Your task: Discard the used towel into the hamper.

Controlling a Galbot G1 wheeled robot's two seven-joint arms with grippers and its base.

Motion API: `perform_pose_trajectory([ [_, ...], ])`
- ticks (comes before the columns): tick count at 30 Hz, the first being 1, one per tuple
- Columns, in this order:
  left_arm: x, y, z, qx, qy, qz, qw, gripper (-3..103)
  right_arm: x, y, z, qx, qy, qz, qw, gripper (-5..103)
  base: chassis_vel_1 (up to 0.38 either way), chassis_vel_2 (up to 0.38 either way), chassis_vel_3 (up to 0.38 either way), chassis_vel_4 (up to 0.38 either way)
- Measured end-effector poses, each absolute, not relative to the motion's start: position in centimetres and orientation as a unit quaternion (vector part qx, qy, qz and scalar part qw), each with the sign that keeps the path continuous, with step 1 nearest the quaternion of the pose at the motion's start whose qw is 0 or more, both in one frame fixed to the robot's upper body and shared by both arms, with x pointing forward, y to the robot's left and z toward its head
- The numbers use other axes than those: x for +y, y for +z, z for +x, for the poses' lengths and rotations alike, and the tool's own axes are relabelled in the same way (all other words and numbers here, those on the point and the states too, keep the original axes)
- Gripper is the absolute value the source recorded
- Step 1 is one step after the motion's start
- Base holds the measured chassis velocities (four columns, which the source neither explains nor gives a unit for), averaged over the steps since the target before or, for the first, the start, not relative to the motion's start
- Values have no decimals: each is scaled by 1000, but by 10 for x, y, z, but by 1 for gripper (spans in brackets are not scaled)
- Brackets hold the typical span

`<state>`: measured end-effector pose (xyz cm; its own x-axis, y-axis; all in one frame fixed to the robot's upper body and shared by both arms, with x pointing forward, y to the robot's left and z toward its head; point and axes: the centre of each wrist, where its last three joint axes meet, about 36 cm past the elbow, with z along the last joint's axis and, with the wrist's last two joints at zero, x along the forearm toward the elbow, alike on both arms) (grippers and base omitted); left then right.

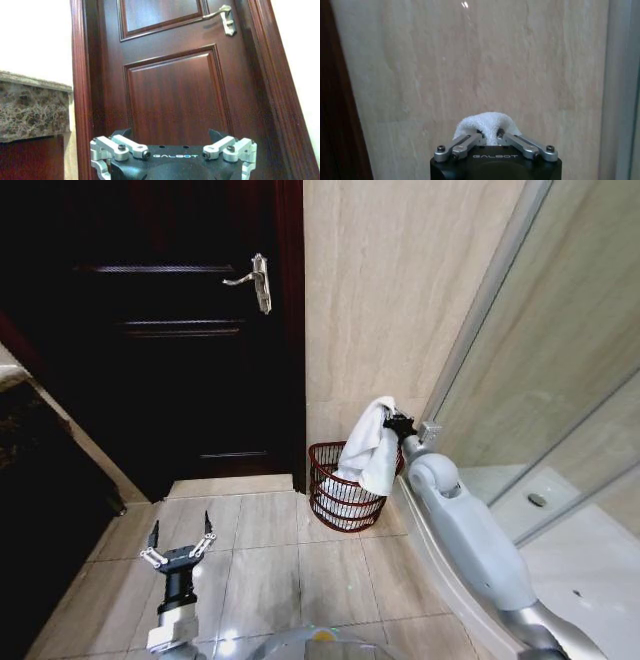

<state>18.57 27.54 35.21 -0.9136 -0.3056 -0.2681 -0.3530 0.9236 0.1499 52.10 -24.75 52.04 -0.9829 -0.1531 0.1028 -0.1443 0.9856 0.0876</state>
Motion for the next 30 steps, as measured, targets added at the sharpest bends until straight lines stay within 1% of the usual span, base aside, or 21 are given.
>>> perform_pose_trajectory([
  [1,276,353,186,973,98,-171,121,100,-248,523,522,-994,-44,72,70,5,0,0,0,0],
  [2,276,353,186,973,98,-171,121,100,-248,523,522,-994,-44,72,70,5,0,0,0,0],
  [5,278,355,186,973,94,-174,122,100,-249,534,523,-990,-58,66,114,5,0,0,0,0],
  [6,278,355,186,973,94,-174,122,100,-249,534,523,-990,-58,66,114,5,0,0,0,0],
  [10,282,356,188,972,94,-176,125,100,-253,557,526,-973,-74,87,203,5,0,0,0,0],
  [11,282,356,188,972,94,-176,125,100,-253,557,526,-973,-74,87,203,5,0,0,0,0],
  [14,284,358,189,972,91,-175,128,100,-253,562,537,-962,-83,88,245,5,0,0,0,0],
  [17,285,357,189,972,91,-175,127,100,-252,558,548,-960,-89,79,254,5,0,0,0,0],
  [18,285,356,189,972,91,-175,126,100,-252,557,551,-960,-90,75,254,5,0,0,0,0],
  [20,285,356,189,972,91,-175,126,100,-249,556,557,-968,-83,58,228,5,0,0,0,0],
  [21,285,356,189,972,91,-175,126,100,-249,556,557,-968,-83,58,228,5,0,0,0,0],
  [24,286,354,189,972,92,-176,124,100,-249,576,552,-984,-71,47,158,5,0,0,0,0],
  [25,286,354,189,972,92,-176,124,100,-249,576,552,-984,-71,47,158,5,0,0,0,0],
  [27,286,351,189,973,92,-176,120,100,-247,607,540,-988,-83,60,114,5,0,0,0,0],
  [28,286,351,189,973,92,-176,120,100,-247,607,540,-988,-83,60,114,5,0,0,0,0],
  [30,284,348,188,973,91,-176,116,100,-244,637,534,-991,-90,69,67,5,0,0,0,0],
])
